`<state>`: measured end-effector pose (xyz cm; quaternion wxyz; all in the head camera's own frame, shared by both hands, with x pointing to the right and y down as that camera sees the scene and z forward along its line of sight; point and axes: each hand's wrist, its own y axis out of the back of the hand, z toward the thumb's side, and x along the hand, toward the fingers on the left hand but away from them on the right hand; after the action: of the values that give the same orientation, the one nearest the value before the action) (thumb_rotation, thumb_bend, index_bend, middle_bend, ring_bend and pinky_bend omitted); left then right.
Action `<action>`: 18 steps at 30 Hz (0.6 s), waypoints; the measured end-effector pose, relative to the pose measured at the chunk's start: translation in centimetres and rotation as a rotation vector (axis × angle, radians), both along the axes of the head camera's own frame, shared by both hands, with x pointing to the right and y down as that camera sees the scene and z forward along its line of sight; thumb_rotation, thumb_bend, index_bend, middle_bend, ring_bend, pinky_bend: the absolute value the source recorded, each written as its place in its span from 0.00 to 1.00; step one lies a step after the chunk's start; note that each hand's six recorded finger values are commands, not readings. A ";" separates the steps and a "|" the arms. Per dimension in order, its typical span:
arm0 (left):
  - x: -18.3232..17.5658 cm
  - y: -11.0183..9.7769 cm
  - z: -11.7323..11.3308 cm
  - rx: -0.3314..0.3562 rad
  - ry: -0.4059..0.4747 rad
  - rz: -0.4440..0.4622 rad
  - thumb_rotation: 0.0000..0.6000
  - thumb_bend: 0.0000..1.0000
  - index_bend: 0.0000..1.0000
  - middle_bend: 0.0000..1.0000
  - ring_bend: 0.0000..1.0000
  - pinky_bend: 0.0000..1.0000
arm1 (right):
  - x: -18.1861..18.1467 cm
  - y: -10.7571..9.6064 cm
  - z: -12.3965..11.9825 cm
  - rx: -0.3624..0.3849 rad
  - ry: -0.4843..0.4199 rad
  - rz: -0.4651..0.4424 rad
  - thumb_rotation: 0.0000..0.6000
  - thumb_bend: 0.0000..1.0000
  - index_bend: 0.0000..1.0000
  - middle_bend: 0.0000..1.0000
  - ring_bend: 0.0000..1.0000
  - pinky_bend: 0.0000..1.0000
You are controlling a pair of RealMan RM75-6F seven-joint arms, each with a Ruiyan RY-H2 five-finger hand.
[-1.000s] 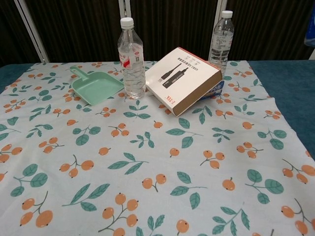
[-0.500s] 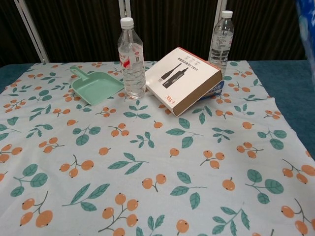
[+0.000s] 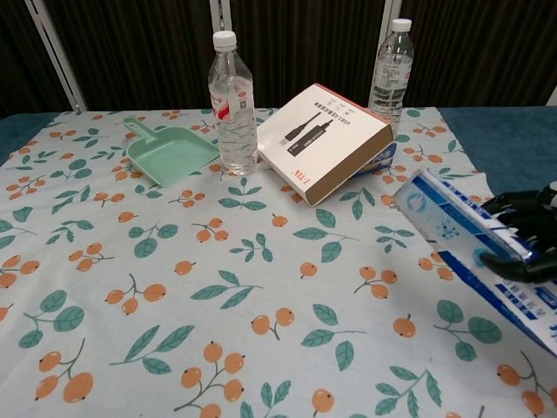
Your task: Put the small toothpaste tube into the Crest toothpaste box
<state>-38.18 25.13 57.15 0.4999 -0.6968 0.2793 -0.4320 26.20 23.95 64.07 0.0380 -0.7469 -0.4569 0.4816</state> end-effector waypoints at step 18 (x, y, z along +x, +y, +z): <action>-0.1 -0.2 0.1 -0.006 -0.001 -0.012 1.00 0.04 0.25 0.23 0.22 0.30 | -8.0 0.3 4.1 -0.031 0.009 -0.129 1.00 0.45 0.02 0.20 0.10 0.20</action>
<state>-38.32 24.89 57.28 0.4954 -0.6963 0.2820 -0.4362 18.17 24.27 68.18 0.0593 -0.7730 -0.4003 0.4886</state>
